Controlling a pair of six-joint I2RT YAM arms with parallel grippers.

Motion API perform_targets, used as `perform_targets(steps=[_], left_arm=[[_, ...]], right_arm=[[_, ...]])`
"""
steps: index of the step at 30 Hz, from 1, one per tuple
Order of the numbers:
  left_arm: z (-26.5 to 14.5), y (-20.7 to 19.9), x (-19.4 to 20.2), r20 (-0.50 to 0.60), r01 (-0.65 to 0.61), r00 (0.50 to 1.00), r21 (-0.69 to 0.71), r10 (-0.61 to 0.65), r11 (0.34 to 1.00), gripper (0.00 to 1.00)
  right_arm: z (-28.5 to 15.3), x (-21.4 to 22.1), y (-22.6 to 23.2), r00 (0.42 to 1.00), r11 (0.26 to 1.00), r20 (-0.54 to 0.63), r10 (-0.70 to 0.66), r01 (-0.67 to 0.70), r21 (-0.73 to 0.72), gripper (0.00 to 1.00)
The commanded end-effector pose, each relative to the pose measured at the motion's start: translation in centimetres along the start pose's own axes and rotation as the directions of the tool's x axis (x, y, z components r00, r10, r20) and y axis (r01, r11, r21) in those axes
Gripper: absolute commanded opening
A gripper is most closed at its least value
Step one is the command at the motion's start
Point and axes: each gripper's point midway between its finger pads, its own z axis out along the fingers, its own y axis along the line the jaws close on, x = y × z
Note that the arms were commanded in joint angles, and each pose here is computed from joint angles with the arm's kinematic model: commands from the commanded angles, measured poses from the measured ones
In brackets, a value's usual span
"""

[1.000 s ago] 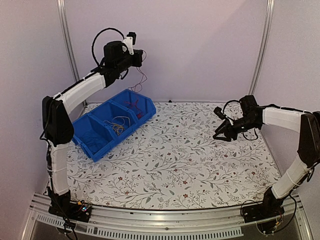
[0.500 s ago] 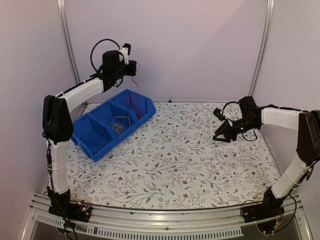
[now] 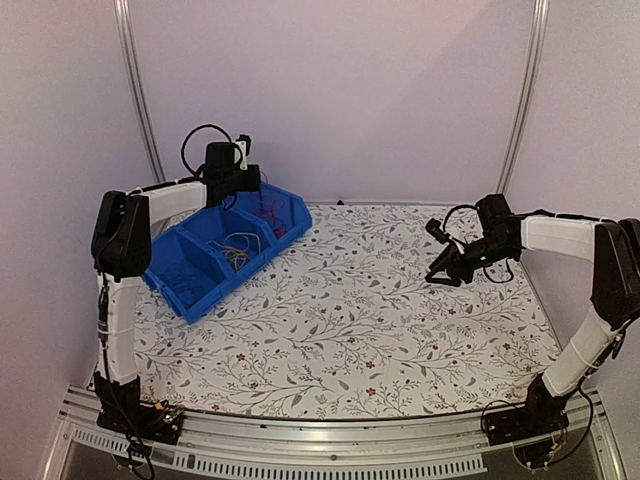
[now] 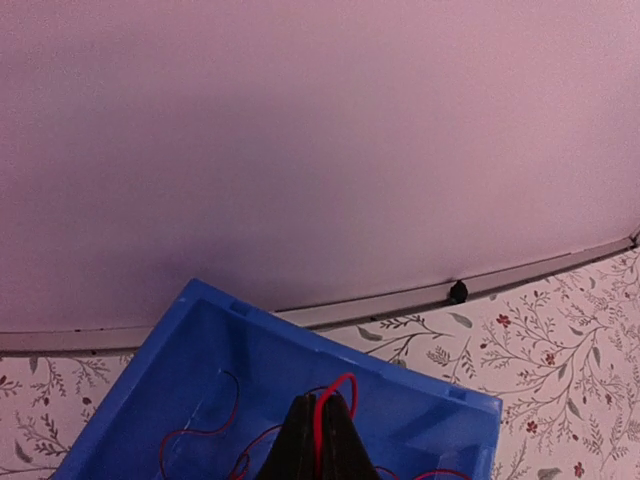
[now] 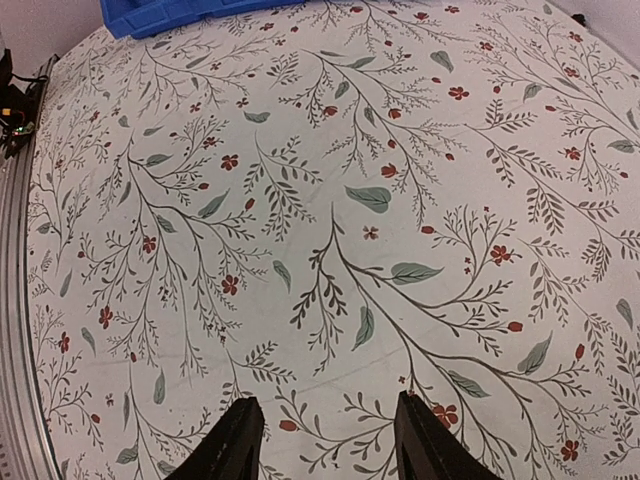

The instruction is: Untangle the cables

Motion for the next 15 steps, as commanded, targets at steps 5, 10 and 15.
perform_targets(steps=[5, 10, 15], left_arm=[[0.1, 0.4, 3.8, -0.091, 0.052, 0.995, 0.016, -0.050, 0.999, 0.20], [-1.7, 1.1, 2.1, -0.084, 0.026, 0.996, -0.037, -0.029, 0.999, 0.43], [-4.7, 1.4, -0.6, -0.062, 0.013, 0.998, -0.076, -0.018, 0.997, 0.58]], right_arm=[[-1.1, -1.5, -0.4, 0.999, 0.999, 0.014, -0.036, 0.036, 0.038, 0.49], [-3.5, -3.7, -2.1, 0.992, 0.976, -0.005, -0.123, 0.122, 0.178, 0.52], [-7.2, -7.6, -3.6, 0.981, 0.923, 0.030, -0.191, 0.169, 0.346, 0.63]])
